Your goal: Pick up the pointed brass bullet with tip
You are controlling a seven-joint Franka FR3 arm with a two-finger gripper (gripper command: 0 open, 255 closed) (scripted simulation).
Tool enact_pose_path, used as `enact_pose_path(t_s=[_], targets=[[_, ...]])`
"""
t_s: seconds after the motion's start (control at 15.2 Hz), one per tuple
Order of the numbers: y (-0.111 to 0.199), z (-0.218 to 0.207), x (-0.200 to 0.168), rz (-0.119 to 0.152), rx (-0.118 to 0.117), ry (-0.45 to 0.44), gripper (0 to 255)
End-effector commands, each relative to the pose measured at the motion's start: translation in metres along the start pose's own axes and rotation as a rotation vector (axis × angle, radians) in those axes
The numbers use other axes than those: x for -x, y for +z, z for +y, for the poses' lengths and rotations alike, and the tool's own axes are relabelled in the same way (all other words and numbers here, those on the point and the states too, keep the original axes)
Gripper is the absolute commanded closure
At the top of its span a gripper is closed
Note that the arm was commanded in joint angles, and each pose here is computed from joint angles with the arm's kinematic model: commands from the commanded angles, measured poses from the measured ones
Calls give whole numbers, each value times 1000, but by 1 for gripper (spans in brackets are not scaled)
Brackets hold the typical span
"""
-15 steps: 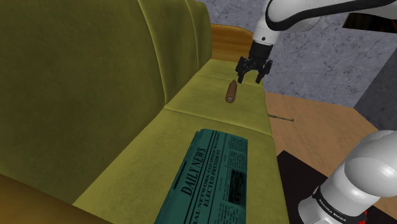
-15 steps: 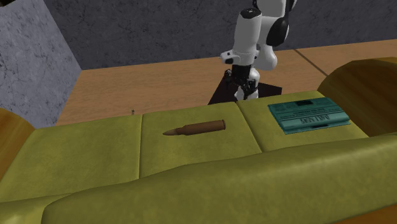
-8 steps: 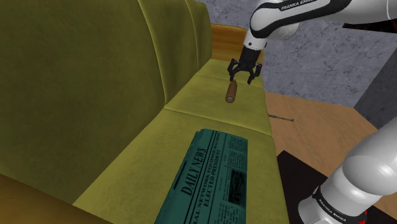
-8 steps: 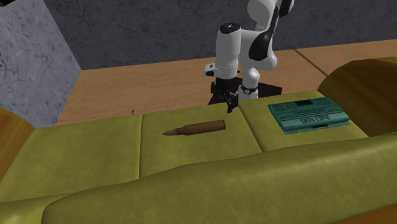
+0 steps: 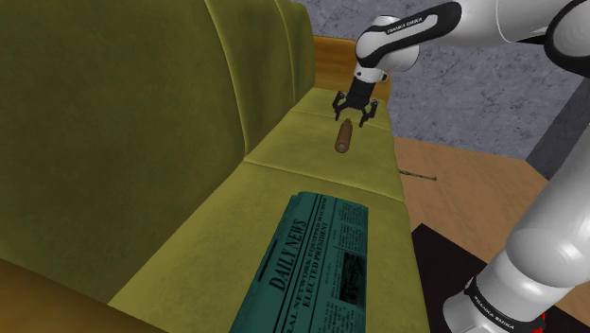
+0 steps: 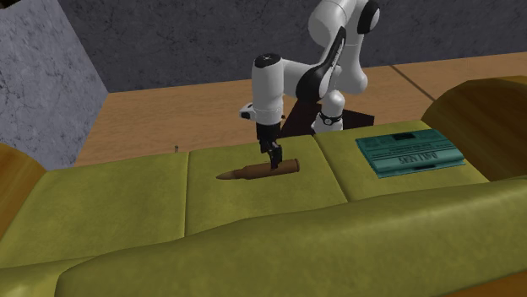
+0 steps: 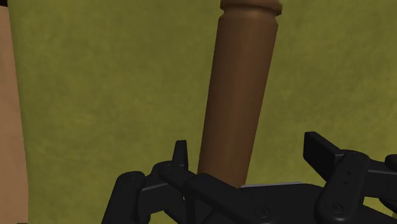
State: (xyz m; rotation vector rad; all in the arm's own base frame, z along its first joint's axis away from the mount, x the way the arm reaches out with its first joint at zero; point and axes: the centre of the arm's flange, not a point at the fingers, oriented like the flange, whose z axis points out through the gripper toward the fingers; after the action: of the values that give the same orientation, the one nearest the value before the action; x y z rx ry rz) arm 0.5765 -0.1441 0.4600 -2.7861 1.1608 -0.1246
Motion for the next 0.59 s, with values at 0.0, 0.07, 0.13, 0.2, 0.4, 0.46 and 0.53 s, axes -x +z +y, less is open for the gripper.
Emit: enact_pose_path(t_s=[0.0,0.07,0.13,0.2,0.4,0.46,0.53], targets=[[8,3,-17,2,-7,43,0],[13,3,-16,2,-7,43,0],[18,4,-16,2,-7,43,0],[23,5,-16,2,-7,43,0],[39,7,-16,2,-7,43,0],[44,8,-15,2,-7,43,0],[47,8,-15,2,-7,43,0]])
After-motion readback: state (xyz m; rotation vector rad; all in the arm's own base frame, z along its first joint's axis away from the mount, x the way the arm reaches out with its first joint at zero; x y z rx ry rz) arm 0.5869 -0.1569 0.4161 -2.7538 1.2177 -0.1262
